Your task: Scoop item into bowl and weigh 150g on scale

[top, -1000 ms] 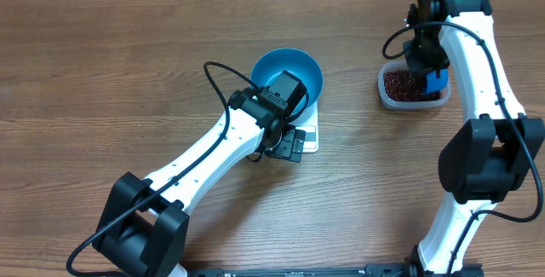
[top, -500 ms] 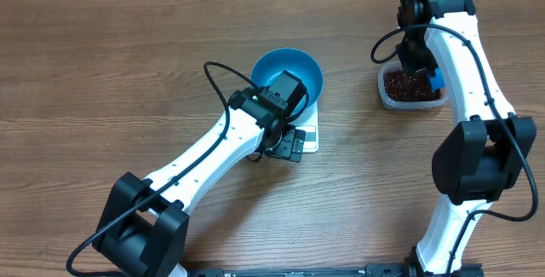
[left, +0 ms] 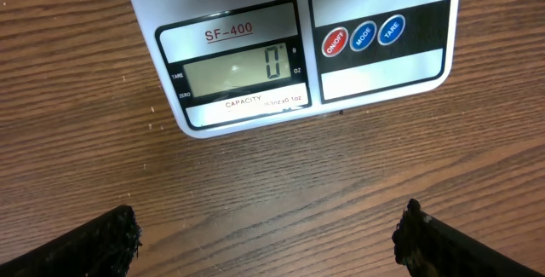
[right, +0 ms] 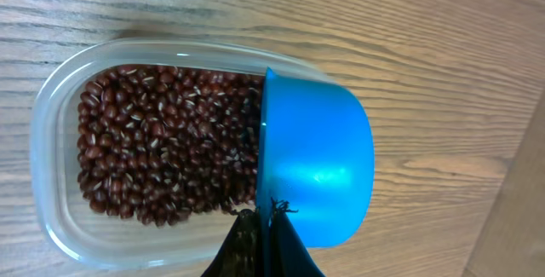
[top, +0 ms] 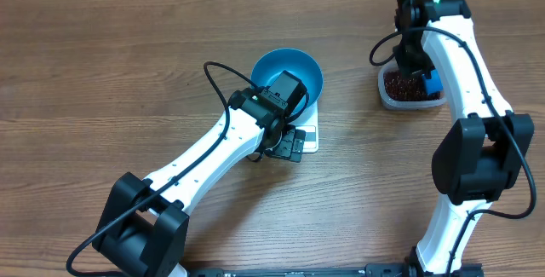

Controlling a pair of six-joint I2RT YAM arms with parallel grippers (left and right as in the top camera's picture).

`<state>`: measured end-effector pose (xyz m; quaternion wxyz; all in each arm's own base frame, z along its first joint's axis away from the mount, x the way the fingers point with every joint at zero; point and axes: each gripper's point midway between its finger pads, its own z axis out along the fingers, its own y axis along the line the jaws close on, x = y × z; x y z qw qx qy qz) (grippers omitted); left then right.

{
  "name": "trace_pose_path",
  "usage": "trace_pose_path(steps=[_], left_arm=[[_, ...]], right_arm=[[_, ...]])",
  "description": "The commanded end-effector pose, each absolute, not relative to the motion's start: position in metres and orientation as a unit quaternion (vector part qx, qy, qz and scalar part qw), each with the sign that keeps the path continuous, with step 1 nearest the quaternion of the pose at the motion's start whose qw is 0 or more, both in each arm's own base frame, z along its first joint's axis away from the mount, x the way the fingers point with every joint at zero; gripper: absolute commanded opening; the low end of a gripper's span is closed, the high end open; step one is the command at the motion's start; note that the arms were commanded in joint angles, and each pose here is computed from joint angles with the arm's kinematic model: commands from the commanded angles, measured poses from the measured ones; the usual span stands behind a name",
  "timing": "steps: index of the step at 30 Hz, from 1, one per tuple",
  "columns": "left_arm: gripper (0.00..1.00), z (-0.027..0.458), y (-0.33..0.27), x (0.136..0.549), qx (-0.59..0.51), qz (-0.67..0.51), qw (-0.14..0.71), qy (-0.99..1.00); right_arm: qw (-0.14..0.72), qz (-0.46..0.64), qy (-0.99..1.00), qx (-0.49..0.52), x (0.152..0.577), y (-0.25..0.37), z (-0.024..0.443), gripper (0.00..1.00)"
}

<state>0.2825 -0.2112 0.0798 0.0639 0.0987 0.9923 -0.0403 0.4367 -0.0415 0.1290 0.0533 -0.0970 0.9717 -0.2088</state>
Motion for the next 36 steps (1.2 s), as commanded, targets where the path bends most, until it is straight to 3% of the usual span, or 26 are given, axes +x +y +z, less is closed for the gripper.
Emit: trace_pose_path(steps=[1, 15, 36], left_arm=[[1.0, 0.078, -0.208, 0.281, 0.099, -0.033, 0.064, 0.992], [1.0, 0.078, -0.208, 0.281, 0.099, -0.033, 0.064, 0.992], [0.99, 0.078, -0.208, 0.281, 0.099, -0.033, 0.064, 0.992]], right_arm=[[0.044, -0.229, 0.969, -0.087, 0.433, -0.052, 0.116, 0.04], [0.028, -0.154, 0.985, -0.078, 0.417, -0.028, 0.056, 0.04], [0.042, 0.09, 0.995, 0.034, 0.417, -0.011, 0.048, 0.04]])
